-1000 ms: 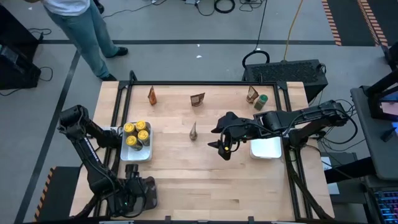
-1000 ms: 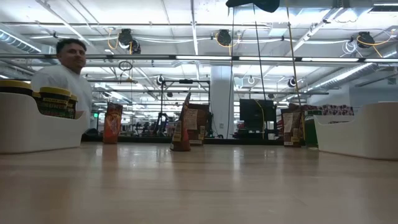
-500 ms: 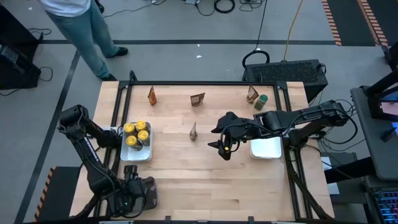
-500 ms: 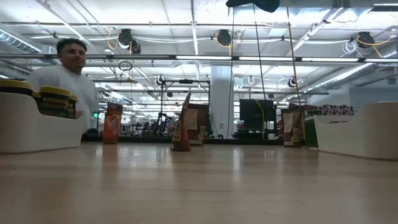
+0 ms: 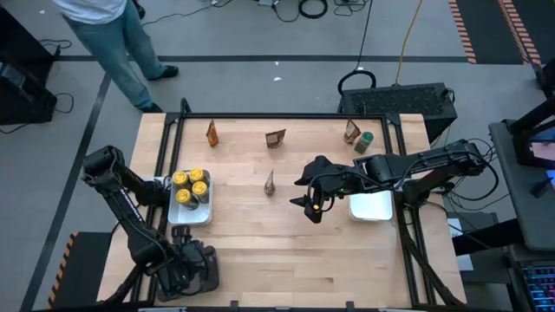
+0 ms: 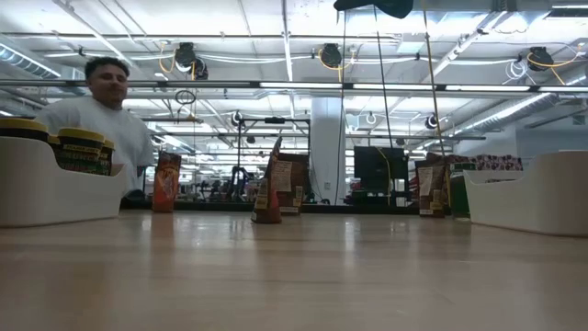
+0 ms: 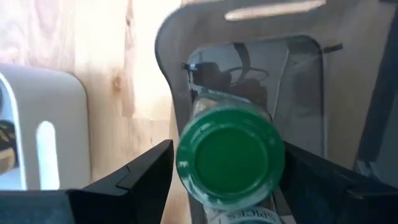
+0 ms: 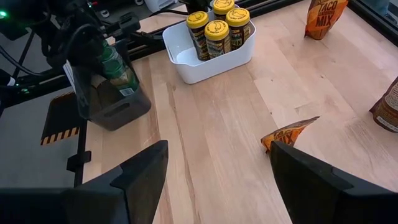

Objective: Sort spices by type
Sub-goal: Put the bottom green seasoning bottle into the black bin

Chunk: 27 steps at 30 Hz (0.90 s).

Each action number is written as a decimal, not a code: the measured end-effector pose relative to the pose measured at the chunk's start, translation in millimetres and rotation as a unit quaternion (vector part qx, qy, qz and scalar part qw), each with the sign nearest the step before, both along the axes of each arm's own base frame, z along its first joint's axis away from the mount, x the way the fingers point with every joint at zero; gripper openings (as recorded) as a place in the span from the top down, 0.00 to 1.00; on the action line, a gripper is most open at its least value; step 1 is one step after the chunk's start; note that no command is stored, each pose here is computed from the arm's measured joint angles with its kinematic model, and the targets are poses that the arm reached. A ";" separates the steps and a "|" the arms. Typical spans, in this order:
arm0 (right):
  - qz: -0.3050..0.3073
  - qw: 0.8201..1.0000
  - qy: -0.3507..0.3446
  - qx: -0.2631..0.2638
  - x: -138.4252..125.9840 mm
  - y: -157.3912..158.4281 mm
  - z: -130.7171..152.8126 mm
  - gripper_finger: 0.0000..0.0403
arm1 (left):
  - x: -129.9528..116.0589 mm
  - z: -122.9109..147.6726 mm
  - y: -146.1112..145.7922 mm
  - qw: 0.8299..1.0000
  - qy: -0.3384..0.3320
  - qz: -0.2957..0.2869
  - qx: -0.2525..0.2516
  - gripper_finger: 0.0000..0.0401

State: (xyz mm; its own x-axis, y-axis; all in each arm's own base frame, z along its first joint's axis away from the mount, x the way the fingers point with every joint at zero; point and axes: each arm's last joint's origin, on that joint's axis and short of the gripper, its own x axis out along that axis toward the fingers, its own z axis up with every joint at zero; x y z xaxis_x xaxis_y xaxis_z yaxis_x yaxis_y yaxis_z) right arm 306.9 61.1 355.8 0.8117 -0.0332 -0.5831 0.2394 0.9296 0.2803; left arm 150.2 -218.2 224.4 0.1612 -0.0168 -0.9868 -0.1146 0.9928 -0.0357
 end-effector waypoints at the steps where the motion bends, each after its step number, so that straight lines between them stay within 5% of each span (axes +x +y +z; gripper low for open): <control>1: 0.000 1.000 0.000 0.000 0.0 0.1 0.0 0.34 | 0.1 0.0 0.0 1.000 0.004 0.001 -0.003 0.33; 15: 0.001 1.000 0.000 -0.002 0.0 0.0 0.0 0.34 | -1.4 -0.1 -2.0 0.999 0.032 0.009 -0.029 0.46; 27: 0.001 1.000 0.000 -0.002 0.0 0.0 0.0 0.34 | -1.6 -0.1 -1.9 0.999 0.033 0.009 -0.028 0.46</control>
State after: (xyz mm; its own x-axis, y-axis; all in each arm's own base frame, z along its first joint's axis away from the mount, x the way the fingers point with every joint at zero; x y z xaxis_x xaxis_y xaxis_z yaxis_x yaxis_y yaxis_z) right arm 306.9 61.1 355.8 0.8117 -0.0332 -0.5831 0.2374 0.9310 0.2774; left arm 148.7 -220.1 224.3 0.0961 -0.0699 -0.9929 -0.1360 0.9873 -0.0827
